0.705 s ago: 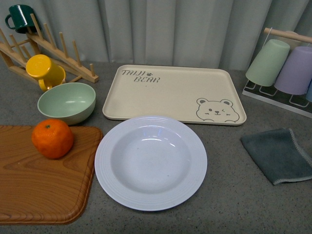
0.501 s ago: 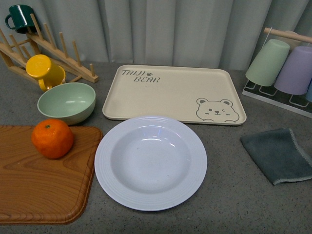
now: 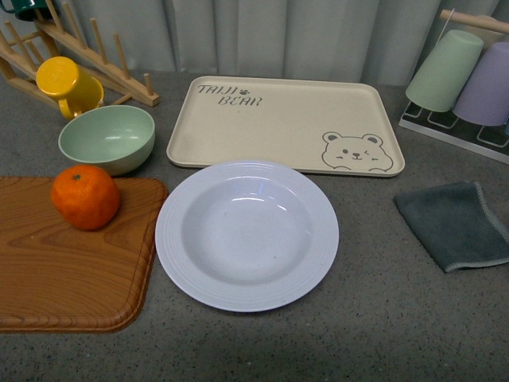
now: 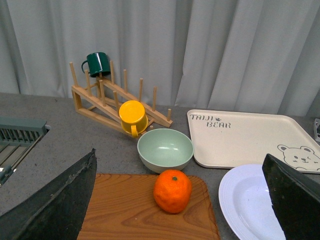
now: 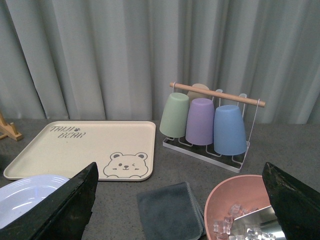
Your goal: Place orange and plate with both arms
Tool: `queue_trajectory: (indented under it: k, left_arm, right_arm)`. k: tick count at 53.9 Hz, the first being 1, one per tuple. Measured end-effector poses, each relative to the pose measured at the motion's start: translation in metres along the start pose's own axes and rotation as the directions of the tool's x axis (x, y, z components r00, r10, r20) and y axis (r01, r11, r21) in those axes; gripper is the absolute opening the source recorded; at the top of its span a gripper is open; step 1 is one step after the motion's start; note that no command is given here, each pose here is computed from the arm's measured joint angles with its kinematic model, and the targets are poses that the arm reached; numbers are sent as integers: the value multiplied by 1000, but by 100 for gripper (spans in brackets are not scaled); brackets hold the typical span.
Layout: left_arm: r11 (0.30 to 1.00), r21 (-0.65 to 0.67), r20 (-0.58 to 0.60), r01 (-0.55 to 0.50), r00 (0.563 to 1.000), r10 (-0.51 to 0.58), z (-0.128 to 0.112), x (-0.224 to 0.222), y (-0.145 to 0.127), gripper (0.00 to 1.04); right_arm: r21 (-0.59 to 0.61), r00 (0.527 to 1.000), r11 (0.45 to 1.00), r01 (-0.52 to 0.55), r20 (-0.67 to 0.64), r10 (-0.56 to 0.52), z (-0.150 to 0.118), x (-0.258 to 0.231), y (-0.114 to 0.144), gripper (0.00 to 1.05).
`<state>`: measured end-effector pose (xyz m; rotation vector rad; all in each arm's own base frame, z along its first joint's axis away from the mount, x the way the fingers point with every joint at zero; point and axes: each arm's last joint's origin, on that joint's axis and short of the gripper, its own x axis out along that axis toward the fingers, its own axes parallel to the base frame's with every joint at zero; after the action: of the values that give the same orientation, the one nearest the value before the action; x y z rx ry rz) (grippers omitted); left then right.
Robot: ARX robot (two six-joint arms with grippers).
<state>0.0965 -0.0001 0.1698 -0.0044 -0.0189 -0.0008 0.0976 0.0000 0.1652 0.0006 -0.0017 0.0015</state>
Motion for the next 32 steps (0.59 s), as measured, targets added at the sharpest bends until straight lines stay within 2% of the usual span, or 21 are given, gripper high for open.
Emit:
queue_trajectory:
  k: [32]
  left_arm:
    - [1000,0,0,0,1000,0,0,0,0,98]
  right_arm:
    - [0,1000,1000,0,0,0,0,0,0,96]
